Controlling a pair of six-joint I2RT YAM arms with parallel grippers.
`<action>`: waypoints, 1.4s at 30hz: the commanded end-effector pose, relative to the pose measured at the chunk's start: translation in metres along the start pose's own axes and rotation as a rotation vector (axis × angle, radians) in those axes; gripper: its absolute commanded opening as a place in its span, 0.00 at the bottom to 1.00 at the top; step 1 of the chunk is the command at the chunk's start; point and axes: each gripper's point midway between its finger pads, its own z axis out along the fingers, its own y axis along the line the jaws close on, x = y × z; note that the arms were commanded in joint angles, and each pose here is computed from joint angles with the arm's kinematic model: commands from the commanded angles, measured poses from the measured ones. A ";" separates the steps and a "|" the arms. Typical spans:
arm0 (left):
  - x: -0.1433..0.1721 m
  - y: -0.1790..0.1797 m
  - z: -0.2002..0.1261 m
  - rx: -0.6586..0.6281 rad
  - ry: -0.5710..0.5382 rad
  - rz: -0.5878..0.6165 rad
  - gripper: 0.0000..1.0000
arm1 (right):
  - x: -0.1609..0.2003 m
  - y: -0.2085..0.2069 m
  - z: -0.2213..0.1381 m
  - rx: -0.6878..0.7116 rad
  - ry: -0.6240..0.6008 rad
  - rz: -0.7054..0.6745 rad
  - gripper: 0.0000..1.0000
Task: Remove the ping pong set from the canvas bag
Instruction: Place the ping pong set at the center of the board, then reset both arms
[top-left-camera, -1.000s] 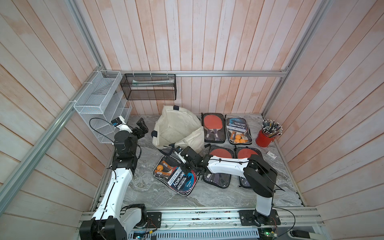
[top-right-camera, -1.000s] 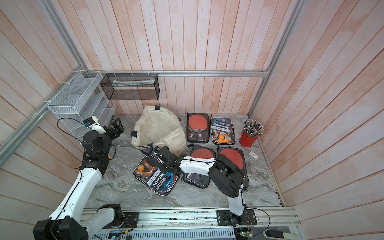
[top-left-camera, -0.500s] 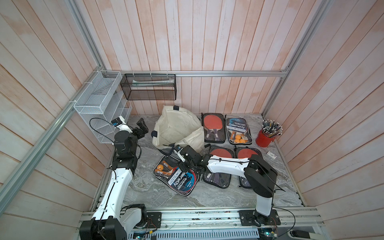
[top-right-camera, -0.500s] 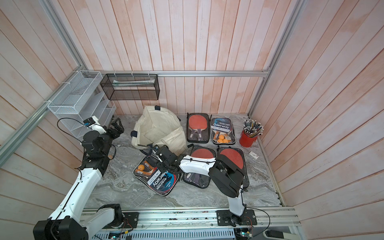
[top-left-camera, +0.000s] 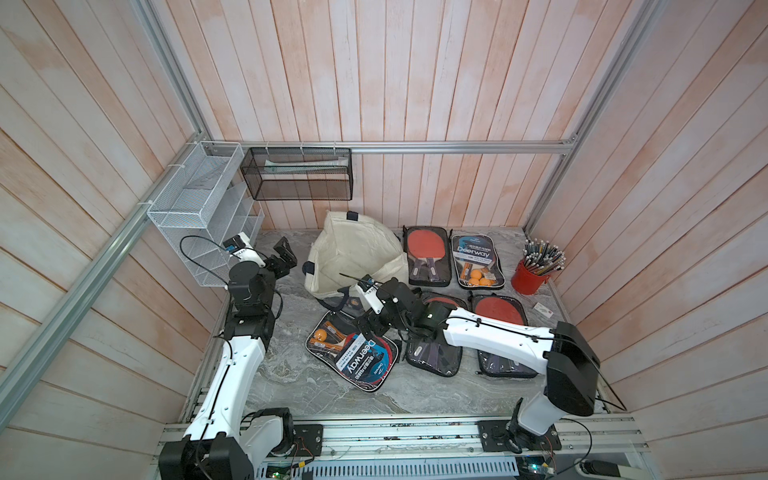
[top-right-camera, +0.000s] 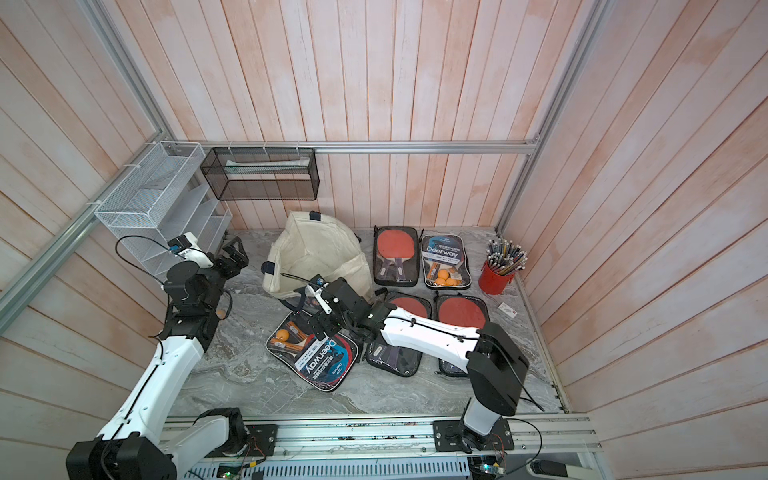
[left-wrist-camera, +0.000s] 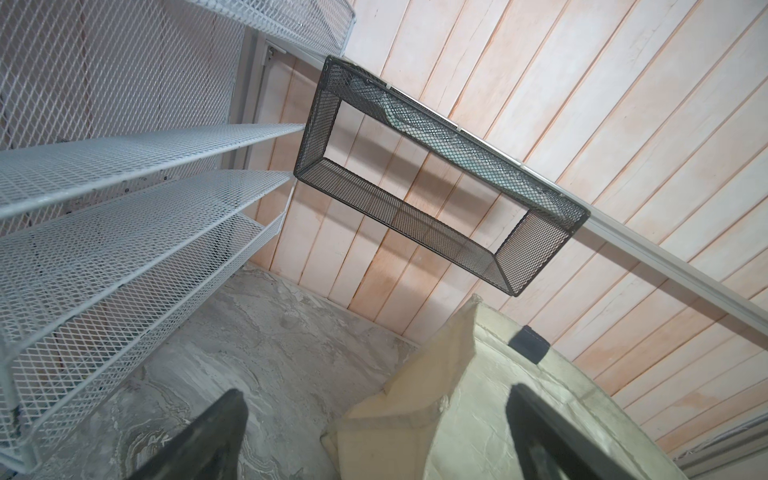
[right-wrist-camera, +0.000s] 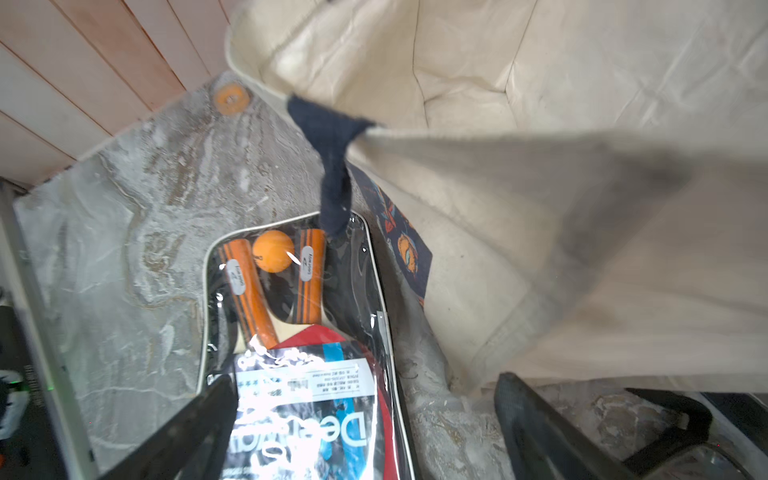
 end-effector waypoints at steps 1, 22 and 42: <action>-0.015 -0.005 0.000 0.005 -0.011 0.024 1.00 | -0.008 0.001 -0.035 -0.028 -0.018 0.017 0.98; 0.063 0.064 0.006 -0.239 0.115 0.173 1.00 | 0.012 -0.297 -0.242 0.874 -0.500 0.427 0.98; 0.135 0.094 0.004 -0.251 0.097 0.269 1.00 | 0.168 -0.377 -0.247 1.125 -0.536 0.486 0.98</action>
